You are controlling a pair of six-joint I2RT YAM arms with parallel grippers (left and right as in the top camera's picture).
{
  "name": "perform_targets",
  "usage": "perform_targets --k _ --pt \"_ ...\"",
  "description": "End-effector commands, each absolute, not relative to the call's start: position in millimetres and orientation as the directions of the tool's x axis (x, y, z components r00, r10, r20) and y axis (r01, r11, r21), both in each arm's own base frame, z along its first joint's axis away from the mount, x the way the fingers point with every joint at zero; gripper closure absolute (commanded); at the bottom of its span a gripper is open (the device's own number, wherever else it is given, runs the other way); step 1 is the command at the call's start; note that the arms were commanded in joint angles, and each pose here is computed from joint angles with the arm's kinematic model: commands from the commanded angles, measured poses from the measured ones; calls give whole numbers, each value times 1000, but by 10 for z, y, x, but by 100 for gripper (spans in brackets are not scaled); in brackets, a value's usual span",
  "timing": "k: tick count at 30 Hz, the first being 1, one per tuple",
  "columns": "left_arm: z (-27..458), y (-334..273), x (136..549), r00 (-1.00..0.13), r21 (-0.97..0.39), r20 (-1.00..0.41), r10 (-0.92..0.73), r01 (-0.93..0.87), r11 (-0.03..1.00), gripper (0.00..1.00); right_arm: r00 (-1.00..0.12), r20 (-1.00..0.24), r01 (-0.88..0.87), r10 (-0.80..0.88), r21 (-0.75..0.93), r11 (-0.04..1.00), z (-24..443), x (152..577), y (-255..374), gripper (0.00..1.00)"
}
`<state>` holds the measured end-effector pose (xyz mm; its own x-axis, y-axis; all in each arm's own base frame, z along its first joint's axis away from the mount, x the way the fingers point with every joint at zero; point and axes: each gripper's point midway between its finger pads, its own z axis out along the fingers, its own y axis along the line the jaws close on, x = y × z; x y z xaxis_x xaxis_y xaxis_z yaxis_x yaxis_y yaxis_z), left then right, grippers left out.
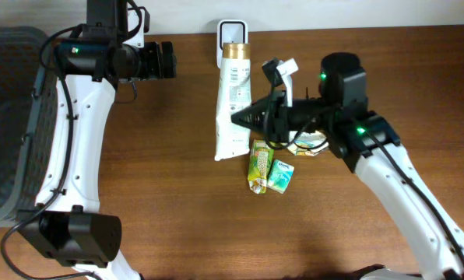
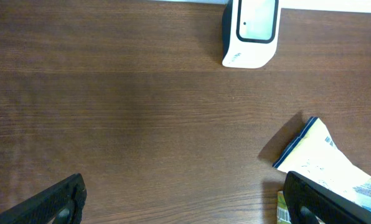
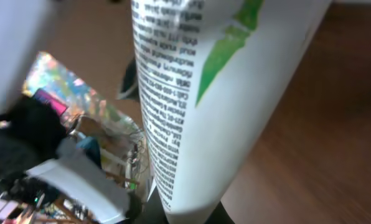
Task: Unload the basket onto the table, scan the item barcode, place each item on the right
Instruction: 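Lift the white tube and hold it in front of the scanner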
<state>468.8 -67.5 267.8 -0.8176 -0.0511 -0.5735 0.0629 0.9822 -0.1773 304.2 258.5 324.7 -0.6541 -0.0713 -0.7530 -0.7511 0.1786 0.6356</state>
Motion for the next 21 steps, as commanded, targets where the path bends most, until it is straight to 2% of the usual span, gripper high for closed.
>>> perform_targets --k 1,3,5,8,10,15,18,21 --pt "2669 -681 4697 -819 -186 -571 -55 64 980 1 -574 -818 -809 -42 558 185 3559 2946 2511 96" --pt "2669 -681 4697 -819 -186 -571 -55 64 980 1 -646 -763 -703 -11 590 398 3235 3248 2412 96" --pt "2669 -681 4697 -819 -186 -571 -55 64 980 1 -724 -689 -573 -2 600 558 2843 3427 2273 96" --pt "2669 -681 4697 -819 -186 -571 -55 64 980 1 -745 -667 -505 -13 552 664 2593 3532 2137 96" --pt "2669 -681 4697 -819 -186 -571 -55 64 980 1 -710 -704 -483 -32 453 749 2625 3665 1989 96" --pt "2669 -681 4697 -819 -186 -571 -55 64 980 1 -641 -754 -447 -143 216 868 2917 4067 1757 96" --pt "2669 -681 4697 -819 -186 -571 -55 64 980 1 -596 -742 -381 -307 -76 922 2850 4639 1702 96" --pt "2669 -682 4697 -819 -187 -571 -55 64 980 1 -546 -714 -285 -437 -332 899 2702 5019 1657 96"
